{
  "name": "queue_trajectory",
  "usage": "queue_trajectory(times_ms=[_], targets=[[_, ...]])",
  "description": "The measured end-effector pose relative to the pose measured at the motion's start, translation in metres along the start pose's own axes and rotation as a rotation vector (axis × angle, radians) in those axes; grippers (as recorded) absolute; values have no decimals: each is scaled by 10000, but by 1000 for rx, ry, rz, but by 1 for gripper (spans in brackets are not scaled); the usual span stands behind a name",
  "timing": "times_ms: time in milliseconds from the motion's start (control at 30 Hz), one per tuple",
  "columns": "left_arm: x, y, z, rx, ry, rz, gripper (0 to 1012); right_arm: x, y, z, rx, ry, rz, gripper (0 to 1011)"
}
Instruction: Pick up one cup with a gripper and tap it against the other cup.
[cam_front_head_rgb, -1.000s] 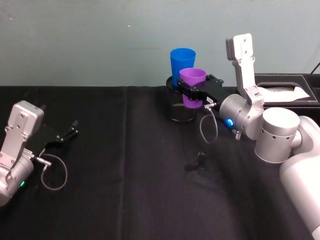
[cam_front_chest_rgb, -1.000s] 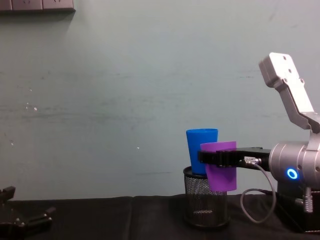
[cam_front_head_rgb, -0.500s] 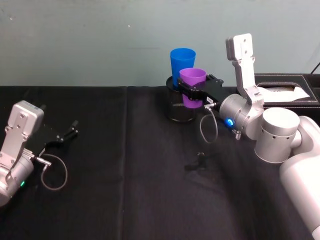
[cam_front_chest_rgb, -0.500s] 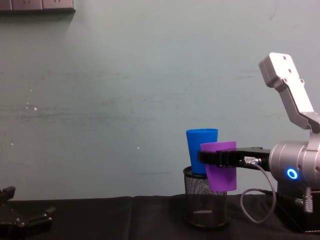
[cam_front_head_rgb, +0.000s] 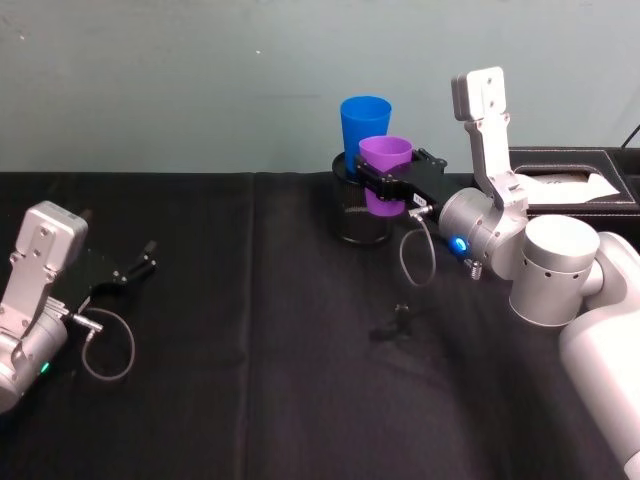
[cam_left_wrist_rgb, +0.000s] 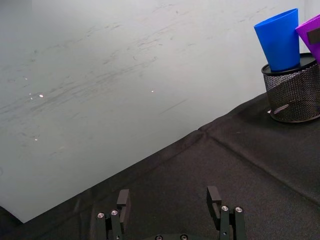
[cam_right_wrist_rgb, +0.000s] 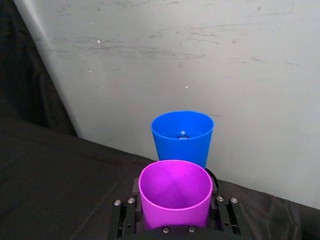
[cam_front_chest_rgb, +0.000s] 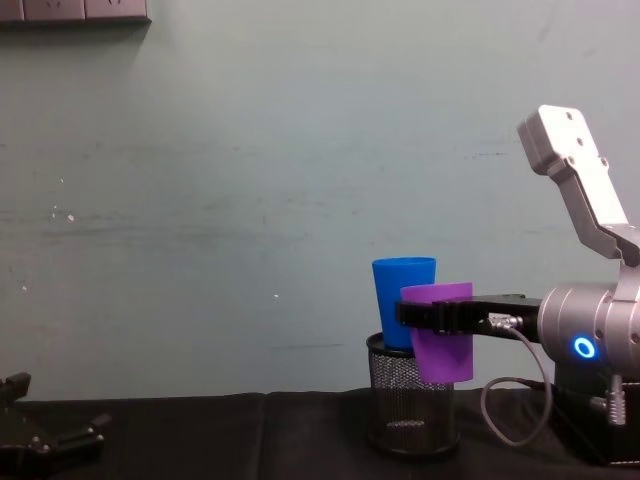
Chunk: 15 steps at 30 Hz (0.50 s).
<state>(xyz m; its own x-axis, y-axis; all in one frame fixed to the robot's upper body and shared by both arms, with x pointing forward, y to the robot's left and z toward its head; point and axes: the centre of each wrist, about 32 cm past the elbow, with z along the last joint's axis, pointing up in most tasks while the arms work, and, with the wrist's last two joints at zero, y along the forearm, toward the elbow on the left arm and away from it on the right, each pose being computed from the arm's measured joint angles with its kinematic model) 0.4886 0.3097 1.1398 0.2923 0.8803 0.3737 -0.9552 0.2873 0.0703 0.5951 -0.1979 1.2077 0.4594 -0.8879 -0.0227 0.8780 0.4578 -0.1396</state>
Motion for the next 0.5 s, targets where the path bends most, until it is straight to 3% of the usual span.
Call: queue_trajectory(times_ms=[500], targets=[[0, 0, 0, 0, 0, 0, 1000, 0, 0, -1, 0, 0, 0, 723]])
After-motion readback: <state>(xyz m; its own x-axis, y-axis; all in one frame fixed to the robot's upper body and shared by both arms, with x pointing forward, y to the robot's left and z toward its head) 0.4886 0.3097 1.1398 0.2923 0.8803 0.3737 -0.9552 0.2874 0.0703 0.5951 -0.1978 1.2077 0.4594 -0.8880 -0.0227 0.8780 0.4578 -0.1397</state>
